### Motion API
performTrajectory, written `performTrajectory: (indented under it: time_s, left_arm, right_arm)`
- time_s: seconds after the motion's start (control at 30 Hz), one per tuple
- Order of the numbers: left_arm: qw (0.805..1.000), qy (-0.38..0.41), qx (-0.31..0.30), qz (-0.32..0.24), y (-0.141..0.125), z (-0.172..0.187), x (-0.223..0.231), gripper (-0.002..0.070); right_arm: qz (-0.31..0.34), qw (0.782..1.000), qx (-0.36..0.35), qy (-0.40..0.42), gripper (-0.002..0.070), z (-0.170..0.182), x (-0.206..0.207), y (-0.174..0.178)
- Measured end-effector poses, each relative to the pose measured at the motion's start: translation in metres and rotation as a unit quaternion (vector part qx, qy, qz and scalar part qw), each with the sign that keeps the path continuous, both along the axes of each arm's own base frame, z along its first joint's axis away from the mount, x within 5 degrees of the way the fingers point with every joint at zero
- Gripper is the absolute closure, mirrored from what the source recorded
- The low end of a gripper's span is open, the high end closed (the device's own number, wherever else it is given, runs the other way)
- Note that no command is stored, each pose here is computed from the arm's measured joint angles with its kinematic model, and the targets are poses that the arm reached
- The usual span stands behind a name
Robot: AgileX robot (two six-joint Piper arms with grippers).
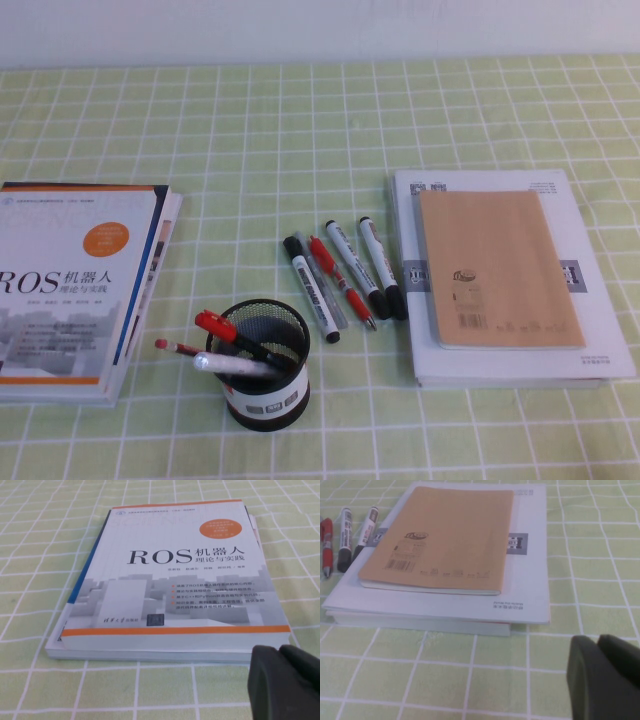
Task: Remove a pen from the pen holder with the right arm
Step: 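Take a marker out of the pen holder and lay it on the table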
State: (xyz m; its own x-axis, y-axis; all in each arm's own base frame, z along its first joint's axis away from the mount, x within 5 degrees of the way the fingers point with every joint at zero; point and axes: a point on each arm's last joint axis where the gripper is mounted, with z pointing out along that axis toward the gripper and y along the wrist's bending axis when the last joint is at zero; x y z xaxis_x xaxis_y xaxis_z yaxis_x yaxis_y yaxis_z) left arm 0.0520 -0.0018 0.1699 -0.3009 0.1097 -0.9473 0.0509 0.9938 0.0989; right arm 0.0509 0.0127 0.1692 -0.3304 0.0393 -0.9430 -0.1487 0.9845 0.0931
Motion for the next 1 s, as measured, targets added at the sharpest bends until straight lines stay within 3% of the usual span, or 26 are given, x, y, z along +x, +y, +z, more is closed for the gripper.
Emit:
performTrajectory:
  time_s: [1.0]
  left_arm:
    - [1.000,0.000,0.000,0.000,0.0000,0.0000,0.0000,0.0681]
  right_arm:
    - [0.000,1.000,0.002,0.000,0.0689,0.0000,0.0000,0.0001]
